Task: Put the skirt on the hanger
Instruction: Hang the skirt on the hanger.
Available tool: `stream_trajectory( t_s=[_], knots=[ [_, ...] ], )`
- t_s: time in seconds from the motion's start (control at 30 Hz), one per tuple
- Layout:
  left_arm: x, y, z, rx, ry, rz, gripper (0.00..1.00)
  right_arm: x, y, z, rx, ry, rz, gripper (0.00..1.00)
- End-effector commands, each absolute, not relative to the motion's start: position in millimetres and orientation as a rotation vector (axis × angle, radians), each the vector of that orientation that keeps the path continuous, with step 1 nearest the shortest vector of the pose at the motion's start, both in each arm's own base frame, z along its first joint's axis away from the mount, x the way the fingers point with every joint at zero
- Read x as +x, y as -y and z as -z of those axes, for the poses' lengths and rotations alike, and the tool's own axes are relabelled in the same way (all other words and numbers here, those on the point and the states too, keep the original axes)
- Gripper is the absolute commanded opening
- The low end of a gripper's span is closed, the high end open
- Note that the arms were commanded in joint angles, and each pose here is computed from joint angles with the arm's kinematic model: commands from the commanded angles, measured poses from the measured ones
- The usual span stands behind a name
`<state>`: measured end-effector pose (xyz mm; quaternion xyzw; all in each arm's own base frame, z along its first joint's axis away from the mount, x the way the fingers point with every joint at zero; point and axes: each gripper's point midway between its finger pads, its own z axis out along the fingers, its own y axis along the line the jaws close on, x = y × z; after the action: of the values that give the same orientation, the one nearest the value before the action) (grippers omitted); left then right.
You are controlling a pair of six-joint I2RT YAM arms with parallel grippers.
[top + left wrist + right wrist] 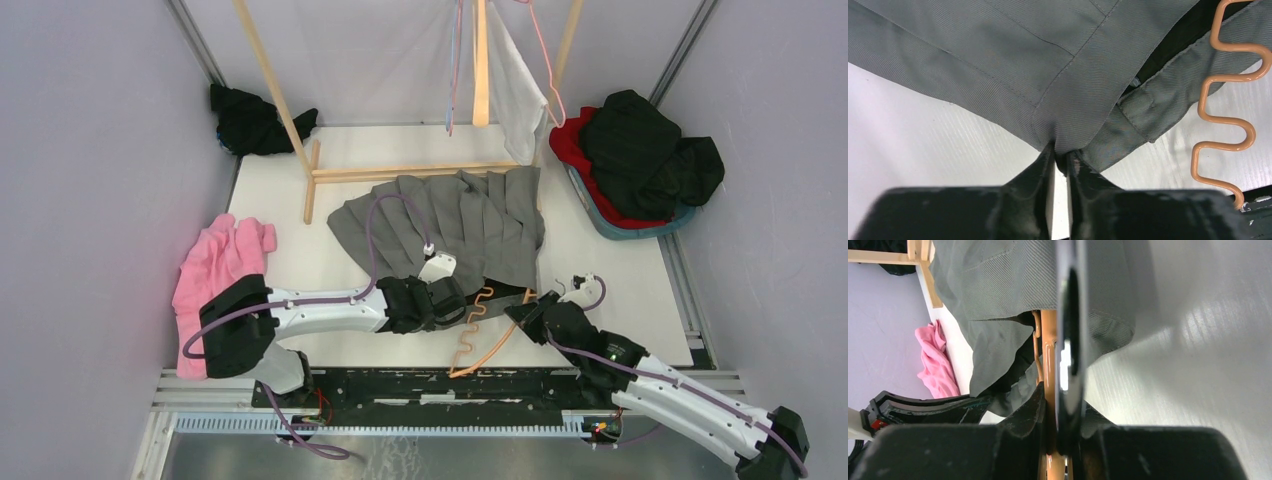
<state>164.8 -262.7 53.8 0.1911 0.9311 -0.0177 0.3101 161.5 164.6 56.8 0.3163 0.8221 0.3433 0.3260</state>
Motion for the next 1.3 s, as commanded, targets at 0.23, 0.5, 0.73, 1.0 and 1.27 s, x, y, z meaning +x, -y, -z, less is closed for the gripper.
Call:
stream_trajectory(
  t_s=[0.23,0.5,0.73,1.0,1.27],
  knots=[
    [169.3,269.8,-74.6,0.409,-2.396,0.17,0.03,190.5,-189.6,-89.1,0.874,-1.99,-1.053,0.01],
    [159.9,263.7,-75.1,0.367,-2.399,0.26,0.03,200.1,-197.0,-101.7,0.869,-1.921,-1.106,0.01],
    [154.3,257.2,-73.6,0.351,-2.397,0.283,0.03,204.6,-180.7,-108.7,0.896,-1.853,-1.081,0.01],
    [145.7,262.2,-75.9,0.351,-2.393,0.336,0.03,214.8,-167.7,-109.1,0.928,-1.825,-1.002,0.01],
    [134.4,268.4,-79.2,0.368,-2.393,0.38,0.03,234.4,-176.2,-110.3,0.94,-1.811,-1.002,0.01]
  ],
)
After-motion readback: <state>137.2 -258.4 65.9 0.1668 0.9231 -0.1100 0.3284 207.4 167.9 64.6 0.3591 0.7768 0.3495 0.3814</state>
